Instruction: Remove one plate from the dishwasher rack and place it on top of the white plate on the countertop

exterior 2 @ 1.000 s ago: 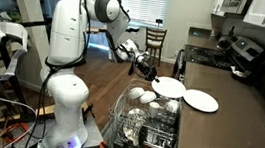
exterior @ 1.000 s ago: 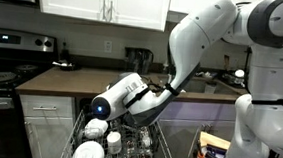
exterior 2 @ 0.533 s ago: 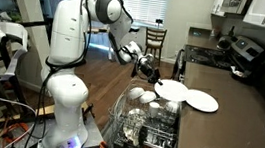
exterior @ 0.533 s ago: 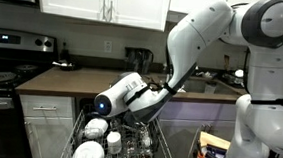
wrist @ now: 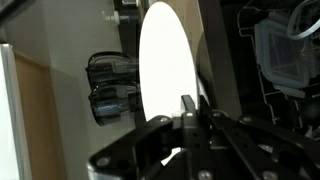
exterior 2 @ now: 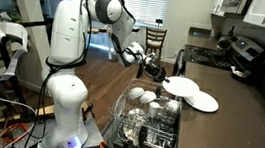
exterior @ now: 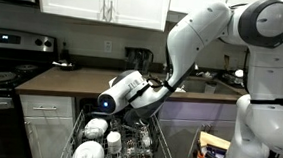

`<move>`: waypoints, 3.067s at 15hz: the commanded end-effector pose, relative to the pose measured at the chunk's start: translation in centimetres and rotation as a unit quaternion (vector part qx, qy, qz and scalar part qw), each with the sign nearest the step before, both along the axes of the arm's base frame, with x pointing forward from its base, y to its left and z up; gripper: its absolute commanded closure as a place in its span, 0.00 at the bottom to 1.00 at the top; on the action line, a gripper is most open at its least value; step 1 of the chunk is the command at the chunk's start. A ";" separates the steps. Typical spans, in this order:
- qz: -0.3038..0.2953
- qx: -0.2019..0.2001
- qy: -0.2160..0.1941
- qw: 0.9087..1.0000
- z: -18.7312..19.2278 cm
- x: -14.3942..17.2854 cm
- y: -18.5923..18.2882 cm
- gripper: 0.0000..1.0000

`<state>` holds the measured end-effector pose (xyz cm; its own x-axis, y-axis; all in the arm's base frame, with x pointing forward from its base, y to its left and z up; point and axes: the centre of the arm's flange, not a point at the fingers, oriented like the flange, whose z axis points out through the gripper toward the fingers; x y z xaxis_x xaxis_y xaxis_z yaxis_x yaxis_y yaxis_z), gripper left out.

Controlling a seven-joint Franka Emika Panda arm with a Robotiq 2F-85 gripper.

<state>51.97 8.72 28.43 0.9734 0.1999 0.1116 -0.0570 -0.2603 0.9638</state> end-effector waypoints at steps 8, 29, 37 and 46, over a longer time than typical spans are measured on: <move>0.052 0.015 -0.002 0.999 1.6 1.8 -2.8 0.98; 0.113 0.061 0.035 0.991 2.2 4.8 -7.0 0.98; 0.095 0.070 0.037 0.992 -0.1 4.2 -6.2 0.93; 0.110 0.104 0.039 0.988 -0.8 4.5 -7.3 0.98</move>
